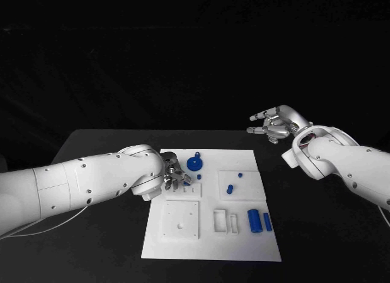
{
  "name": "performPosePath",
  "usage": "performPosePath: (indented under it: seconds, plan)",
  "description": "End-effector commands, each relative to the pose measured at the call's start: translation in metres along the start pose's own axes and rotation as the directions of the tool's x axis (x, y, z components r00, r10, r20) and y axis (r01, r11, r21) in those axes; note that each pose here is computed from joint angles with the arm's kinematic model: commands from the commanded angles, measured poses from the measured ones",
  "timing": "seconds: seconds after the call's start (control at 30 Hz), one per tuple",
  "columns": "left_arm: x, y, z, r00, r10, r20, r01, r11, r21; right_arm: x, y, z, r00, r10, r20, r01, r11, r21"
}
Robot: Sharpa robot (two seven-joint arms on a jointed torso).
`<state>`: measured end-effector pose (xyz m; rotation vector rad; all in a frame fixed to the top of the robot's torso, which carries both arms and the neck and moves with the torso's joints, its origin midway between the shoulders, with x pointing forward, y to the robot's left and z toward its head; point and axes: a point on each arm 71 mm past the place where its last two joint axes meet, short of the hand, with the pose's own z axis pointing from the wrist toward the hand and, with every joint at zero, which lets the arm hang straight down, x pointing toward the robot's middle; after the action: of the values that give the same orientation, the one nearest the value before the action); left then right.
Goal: Assemble the parts on the task board
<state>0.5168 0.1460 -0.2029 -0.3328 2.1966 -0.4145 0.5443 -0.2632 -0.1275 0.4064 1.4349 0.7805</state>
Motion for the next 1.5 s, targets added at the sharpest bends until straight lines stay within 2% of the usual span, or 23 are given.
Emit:
performPosePath:
  seconds: [0.03, 0.67, 1.5]
  plan:
    - [0.0022, 0.0007, 0.0007, 1.000, 0.010, 0.001, -0.010, 1.000, -0.004, -0.0004, 0.0006, 0.0001, 1.000, 0.005, 0.000, -0.005, 1.000, -0.009]
    - [0.0070, 0.0044, -0.0008, 0.997, 0.073, 0.003, -0.073, 0.997, 0.001, -0.0003, -0.0001, 0.0002, 1.000, 0.007, -0.006, -0.007, 1.000, -0.007]
    - [0.0116, 0.0070, -0.0036, 0.995, 0.098, -0.029, -0.099, 0.995, -0.003, 0.0012, -0.0006, 0.0008, 1.000, 0.007, -0.018, -0.007, 1.000, -0.001]
